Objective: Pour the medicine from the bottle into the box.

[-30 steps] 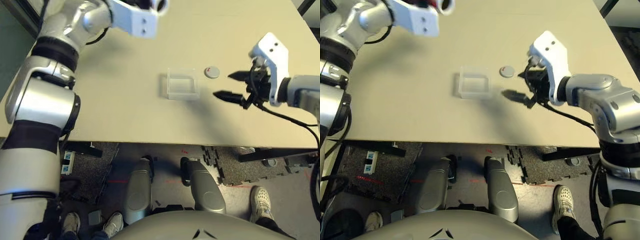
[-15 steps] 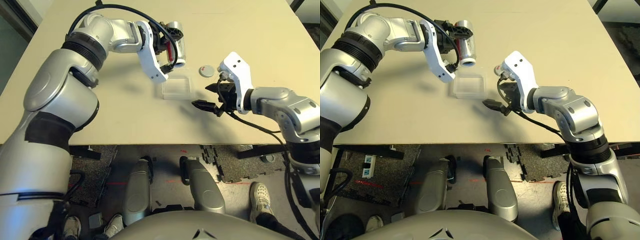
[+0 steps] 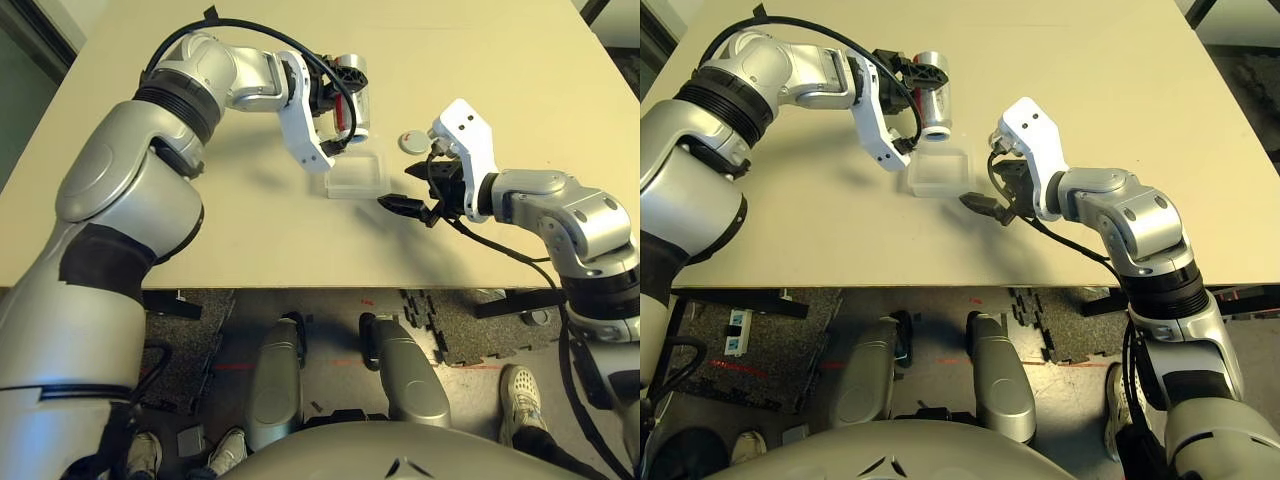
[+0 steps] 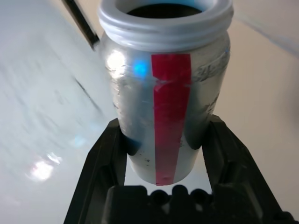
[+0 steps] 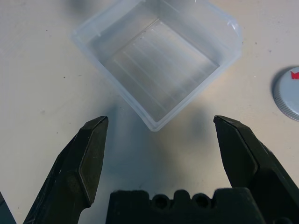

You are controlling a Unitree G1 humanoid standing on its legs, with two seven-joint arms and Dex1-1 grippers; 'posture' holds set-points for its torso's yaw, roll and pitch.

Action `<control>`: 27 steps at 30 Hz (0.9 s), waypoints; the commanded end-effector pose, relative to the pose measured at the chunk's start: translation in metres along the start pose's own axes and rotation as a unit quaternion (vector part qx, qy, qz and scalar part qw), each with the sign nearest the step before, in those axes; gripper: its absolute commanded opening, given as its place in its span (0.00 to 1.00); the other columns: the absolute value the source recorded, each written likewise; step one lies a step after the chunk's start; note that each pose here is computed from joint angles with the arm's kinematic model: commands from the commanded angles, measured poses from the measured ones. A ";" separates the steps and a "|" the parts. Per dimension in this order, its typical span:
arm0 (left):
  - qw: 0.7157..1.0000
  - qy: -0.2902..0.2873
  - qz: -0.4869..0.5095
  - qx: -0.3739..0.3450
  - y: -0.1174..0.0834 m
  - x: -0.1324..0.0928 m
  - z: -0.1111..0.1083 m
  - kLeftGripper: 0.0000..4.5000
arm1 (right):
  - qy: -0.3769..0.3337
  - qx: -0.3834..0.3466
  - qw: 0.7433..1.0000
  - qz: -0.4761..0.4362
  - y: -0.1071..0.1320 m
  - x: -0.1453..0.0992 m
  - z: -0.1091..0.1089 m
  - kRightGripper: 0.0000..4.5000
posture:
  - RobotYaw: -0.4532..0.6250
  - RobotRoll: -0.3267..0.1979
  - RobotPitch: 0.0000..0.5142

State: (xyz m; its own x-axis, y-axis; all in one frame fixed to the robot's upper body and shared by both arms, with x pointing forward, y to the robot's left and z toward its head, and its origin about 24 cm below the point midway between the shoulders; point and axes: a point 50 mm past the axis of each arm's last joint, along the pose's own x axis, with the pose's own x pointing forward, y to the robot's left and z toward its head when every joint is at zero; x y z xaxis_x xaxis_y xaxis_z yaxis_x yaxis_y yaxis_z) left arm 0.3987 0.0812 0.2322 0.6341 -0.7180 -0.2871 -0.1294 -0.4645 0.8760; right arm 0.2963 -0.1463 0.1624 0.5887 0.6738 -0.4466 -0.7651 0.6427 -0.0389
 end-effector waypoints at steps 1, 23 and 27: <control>0.980 0.023 0.058 -0.189 0.007 -0.001 -0.008 0.55 | -0.001 -0.001 1.000 0.000 -0.001 0.000 0.001 1.00 | 0.40 0.62 0.36; 0.505 0.142 0.237 -0.818 -0.103 -0.013 -0.017 0.55 | 0.011 0.005 1.000 -0.005 -0.005 -0.009 -0.001 1.00 | 0.39 0.62 0.38; 0.672 0.137 0.268 -0.677 -0.046 -0.027 -0.045 0.55 | 0.012 0.008 1.000 -0.006 -0.005 -0.009 -0.003 1.00 | 0.40 0.62 0.38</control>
State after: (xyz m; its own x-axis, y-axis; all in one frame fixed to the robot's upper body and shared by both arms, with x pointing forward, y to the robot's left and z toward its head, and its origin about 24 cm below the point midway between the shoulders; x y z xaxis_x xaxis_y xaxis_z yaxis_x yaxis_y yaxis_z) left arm 0.4197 0.1498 0.1738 0.9367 -0.3502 0.0072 0.3395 0.9127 0.2275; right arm 0.2958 -0.1542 0.1619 0.5876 0.6549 -0.4752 -0.7556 0.6542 -0.0328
